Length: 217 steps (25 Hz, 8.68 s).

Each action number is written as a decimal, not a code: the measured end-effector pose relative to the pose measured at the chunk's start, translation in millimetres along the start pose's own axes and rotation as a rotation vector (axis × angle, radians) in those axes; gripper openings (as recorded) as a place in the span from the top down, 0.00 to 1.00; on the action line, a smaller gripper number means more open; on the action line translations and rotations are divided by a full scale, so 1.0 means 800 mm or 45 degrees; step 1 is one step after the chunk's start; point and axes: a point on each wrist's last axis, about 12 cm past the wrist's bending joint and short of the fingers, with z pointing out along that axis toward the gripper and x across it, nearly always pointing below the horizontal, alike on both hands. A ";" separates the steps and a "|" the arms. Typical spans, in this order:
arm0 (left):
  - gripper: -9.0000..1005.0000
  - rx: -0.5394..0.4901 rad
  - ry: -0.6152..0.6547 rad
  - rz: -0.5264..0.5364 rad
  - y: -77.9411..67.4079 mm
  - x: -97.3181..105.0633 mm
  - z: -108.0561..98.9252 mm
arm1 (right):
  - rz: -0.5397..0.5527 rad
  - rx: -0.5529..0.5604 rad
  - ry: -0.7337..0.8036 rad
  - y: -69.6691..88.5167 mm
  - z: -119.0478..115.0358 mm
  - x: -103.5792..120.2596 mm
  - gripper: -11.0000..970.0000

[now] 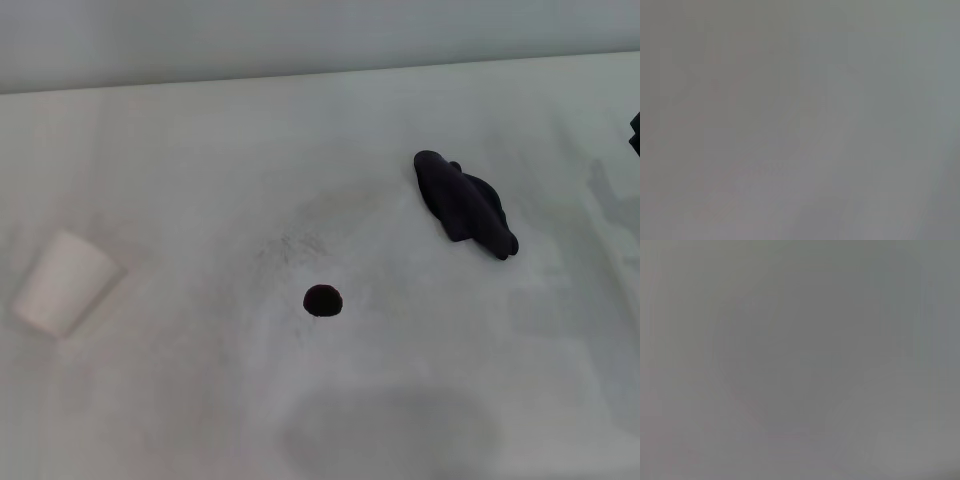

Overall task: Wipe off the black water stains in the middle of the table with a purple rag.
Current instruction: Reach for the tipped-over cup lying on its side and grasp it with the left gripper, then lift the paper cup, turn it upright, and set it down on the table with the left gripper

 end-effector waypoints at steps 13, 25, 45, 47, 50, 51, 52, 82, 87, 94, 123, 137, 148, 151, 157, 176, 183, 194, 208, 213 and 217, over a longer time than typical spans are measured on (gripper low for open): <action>0.14 0.001 -0.002 0.000 0.000 0.000 0.000 | -0.005 0.007 -0.005 -0.002 0.000 -0.001 0.15; 0.14 0.014 -0.005 -0.047 -0.001 -0.002 0.005 | -0.005 0.013 -0.004 -0.003 0.001 -0.002 0.15; 0.15 0.161 0.132 -0.219 -0.007 -0.018 0.063 | 0.002 0.003 0.012 0.001 0.005 0.000 0.15; 0.14 0.225 0.206 -0.228 -0.002 -0.030 0.074 | 0.006 0.001 0.012 0.001 0.006 0.000 0.15; 0.15 0.327 0.332 -0.240 0.008 -0.056 0.091 | 0.032 0.003 0.010 0.000 0.005 -0.001 0.15; 0.15 0.363 0.369 -0.235 0.009 -0.065 0.097 | 0.039 0.004 0.010 -0.001 0.005 -0.001 0.15; 0.15 0.396 0.405 -0.225 0.009 -0.073 0.101 | 0.042 0.005 0.010 -0.001 0.005 -0.001 0.15; 0.15 0.425 1.521 0.349 -0.084 -0.191 0.171 | 0.041 -0.003 -0.009 0.001 0.012 -0.005 0.15; 0.15 0.378 1.597 0.432 -0.095 -0.174 0.174 | 0.033 0.004 -0.007 -0.002 0.012 -0.006 0.15; 0.15 0.403 1.609 0.436 -0.099 -0.162 0.171 | 0.030 0.016 0.006 -0.004 0.014 -0.006 0.15; 0.15 0.425 1.625 0.463 -0.083 -0.120 0.158 | 0.021 0.027 0.026 -0.006 0.016 -0.005 0.15; 0.15 0.434 1.604 0.499 -0.075 -0.091 0.160 | 0.020 0.035 0.040 -0.006 0.017 -0.004 0.15; 0.15 0.423 1.604 0.486 -0.072 -0.079 0.155 | 0.021 0.038 0.043 -0.007 0.017 -0.003 0.15; 0.15 0.428 1.608 0.487 -0.072 -0.077 0.154 | 0.021 0.041 0.047 -0.007 0.017 -0.003 0.15; 0.15 0.453 1.598 0.503 -0.076 -0.073 0.154 | 0.022 0.037 0.046 -0.006 0.017 -0.002 0.15; 0.16 0.466 1.577 0.492 -0.079 -0.069 0.154 | 0.038 0.030 0.044 -0.005 0.017 -0.003 0.15; 0.16 0.477 1.577 0.482 -0.080 -0.067 0.153 | 0.037 0.029 0.046 -0.005 0.017 -0.002 0.15; 0.18 0.530 1.492 0.426 -0.088 -0.070 0.158 | 0.040 0.036 0.049 -0.006 0.016 -0.002 0.15; 0.32 0.524 1.203 0.306 -0.086 -0.075 0.165 | 0.039 0.037 0.052 -0.006 0.017 -0.001 0.15; 0.36 0.583 0.957 0.203 -0.084 -0.059 0.162 | 0.038 0.036 0.052 -0.006 0.017 -0.002 0.15; 0.42 0.604 0.767 0.168 -0.081 -0.035 0.153 | 0.040 0.038 0.051 -0.006 0.018 -0.002 0.15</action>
